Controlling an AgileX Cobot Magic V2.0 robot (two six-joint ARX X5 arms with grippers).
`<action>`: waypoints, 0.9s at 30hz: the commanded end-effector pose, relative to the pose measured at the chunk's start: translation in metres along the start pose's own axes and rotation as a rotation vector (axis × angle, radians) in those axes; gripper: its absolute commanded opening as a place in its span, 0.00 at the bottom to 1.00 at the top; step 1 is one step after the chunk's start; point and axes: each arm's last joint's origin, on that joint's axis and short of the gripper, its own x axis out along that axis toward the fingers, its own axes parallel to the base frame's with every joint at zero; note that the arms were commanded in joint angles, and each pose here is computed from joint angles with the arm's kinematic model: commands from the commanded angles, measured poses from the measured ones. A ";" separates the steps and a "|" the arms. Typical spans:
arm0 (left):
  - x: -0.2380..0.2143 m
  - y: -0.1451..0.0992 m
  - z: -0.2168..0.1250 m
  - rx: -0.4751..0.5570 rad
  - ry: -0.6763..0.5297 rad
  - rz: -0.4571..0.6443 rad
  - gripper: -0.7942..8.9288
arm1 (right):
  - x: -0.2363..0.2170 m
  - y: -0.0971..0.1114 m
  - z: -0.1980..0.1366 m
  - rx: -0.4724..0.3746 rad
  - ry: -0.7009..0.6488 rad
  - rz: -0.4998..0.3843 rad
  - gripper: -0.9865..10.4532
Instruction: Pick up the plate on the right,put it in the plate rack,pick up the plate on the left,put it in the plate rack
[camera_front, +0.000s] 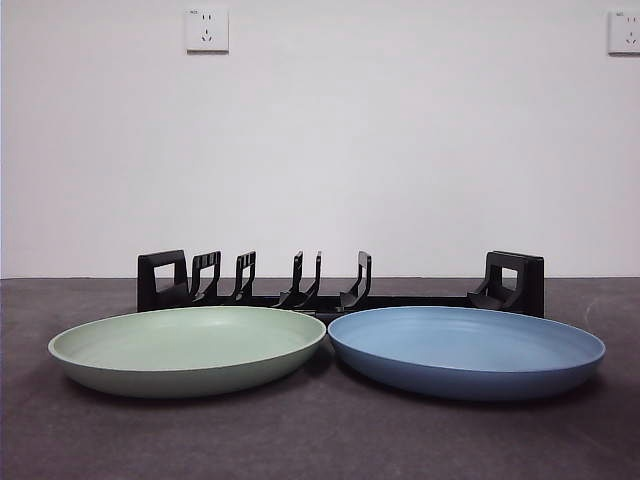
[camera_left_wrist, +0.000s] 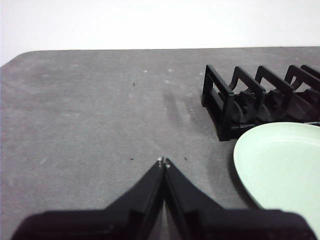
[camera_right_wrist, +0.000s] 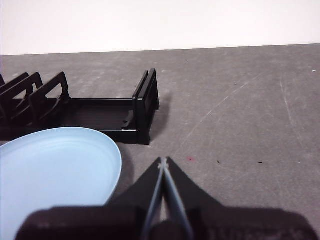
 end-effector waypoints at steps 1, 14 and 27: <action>0.001 0.000 -0.004 -0.103 0.013 -0.004 0.08 | 0.001 0.000 -0.004 0.063 0.021 0.006 0.09; -0.008 -0.004 0.031 -0.275 -0.066 -0.118 0.08 | -0.002 0.000 0.013 0.366 0.006 0.002 0.08; 0.015 -0.011 0.117 -0.222 0.071 -0.262 0.08 | 0.014 -0.001 0.074 0.399 0.135 -0.007 0.08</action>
